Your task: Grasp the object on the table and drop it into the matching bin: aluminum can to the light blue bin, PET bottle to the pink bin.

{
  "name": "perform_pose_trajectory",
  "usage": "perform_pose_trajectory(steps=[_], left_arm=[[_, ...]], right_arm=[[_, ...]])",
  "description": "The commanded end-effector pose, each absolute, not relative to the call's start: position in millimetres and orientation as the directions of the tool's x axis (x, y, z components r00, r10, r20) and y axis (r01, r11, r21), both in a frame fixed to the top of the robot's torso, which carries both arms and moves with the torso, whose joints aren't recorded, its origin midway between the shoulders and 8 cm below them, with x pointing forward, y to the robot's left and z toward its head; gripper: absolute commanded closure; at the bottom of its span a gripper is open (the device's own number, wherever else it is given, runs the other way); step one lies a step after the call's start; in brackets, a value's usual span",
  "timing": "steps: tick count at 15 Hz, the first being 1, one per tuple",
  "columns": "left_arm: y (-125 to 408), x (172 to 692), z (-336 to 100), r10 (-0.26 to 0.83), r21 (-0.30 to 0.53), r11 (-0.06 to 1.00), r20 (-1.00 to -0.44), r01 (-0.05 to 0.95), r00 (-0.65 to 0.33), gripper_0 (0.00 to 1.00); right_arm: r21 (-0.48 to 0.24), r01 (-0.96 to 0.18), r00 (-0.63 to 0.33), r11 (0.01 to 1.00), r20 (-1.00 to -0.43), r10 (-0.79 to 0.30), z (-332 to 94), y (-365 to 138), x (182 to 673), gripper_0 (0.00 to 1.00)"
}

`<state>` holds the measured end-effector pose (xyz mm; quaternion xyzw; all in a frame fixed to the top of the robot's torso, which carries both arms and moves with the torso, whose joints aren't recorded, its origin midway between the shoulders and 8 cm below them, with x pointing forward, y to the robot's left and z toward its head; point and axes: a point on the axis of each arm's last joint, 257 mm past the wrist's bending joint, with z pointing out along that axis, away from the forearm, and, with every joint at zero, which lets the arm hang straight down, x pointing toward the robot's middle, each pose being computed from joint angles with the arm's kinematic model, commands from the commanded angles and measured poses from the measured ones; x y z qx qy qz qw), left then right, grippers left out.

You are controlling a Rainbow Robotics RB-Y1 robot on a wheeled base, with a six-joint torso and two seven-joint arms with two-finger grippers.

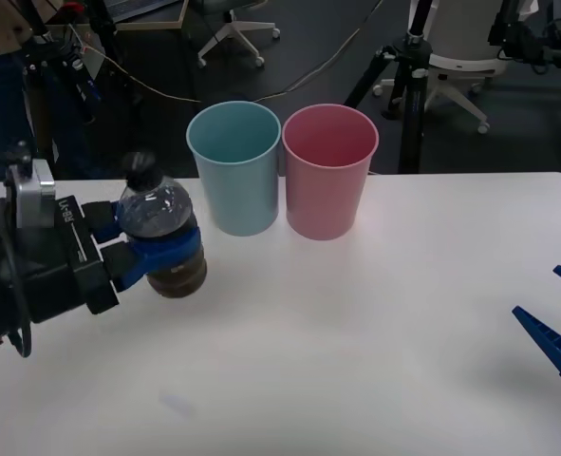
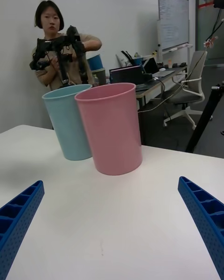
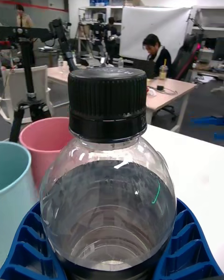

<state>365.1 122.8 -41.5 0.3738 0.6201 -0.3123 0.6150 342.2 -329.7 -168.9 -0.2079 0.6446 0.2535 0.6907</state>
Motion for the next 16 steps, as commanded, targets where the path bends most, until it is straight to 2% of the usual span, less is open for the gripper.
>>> perform_pose_trajectory(steps=[1, 3, 7, 16], left_arm=[[101, 373, -13, 0.042, 0.019, 0.481, -0.999, 0.876, -0.002, 1.0], [91, 393, 7, 0.05, 0.043, 0.477, -0.999, 0.878, 0.021, 1.0], [65, 437, 32, 0.028, 0.026, 0.459, -0.999, 0.888, 0.015, 1.0], [-5, 545, 53, 0.049, 0.141, 0.519, -0.99, 0.843, 0.136, 1.0]], right_arm=[[0.039, -0.618, 0.041, 0.785, -0.996, 0.082, -169, -330, 342, 0.0], [0.039, -0.618, 0.041, 0.785, -0.996, 0.082, -169, -330, 342, 0.0], [0.039, -0.618, 0.041, 0.785, -0.996, 0.082, -169, -330, 342, 0.0], [0.039, -0.618, 0.041, 0.785, -0.996, 0.082, -169, -330, 342, 0.0]])
